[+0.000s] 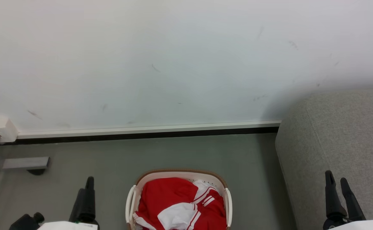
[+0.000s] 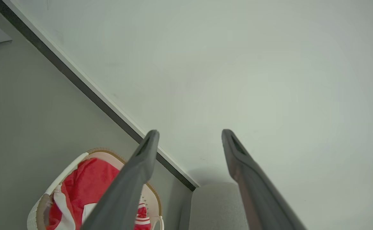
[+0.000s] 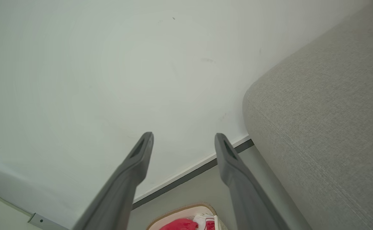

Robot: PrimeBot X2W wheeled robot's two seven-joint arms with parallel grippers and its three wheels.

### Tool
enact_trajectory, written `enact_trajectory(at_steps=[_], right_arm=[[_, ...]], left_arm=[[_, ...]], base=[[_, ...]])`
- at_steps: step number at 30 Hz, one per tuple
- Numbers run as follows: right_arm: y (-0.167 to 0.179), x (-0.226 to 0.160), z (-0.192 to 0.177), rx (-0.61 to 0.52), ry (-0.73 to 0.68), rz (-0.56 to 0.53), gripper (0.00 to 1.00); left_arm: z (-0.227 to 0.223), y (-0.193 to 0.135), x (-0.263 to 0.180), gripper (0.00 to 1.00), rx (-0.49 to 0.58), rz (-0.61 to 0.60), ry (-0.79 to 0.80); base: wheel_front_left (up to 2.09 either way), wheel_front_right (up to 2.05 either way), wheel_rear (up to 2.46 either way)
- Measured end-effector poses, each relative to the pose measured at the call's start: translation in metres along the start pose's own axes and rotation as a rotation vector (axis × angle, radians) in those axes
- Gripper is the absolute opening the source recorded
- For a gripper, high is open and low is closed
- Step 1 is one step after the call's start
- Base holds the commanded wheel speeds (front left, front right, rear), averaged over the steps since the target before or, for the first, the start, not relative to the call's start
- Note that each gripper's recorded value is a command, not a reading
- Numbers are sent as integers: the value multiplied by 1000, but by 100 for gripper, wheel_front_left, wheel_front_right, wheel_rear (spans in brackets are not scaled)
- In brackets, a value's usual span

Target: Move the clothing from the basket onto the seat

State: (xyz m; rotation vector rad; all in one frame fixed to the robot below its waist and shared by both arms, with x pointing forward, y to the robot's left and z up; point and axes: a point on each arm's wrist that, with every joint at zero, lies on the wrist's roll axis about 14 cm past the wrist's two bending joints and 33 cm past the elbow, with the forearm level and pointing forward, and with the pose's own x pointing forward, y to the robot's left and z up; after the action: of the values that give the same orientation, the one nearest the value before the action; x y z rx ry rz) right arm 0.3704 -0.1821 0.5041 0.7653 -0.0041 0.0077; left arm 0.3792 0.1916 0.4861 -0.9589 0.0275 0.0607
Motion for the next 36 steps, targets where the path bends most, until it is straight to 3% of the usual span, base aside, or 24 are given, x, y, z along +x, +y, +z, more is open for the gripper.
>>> enact_trajectory(at_steps=[20,36], right_arm=[[5,-2,-3,-294,-4,36,100],[9,-5,-5,-457,-12,66,100]], left_arm=[[2,-6,-2,100,347,-32,-19],[4,-4,-5,100,533,-48,-30]], base=[[0,0,0],[0,0,0]])
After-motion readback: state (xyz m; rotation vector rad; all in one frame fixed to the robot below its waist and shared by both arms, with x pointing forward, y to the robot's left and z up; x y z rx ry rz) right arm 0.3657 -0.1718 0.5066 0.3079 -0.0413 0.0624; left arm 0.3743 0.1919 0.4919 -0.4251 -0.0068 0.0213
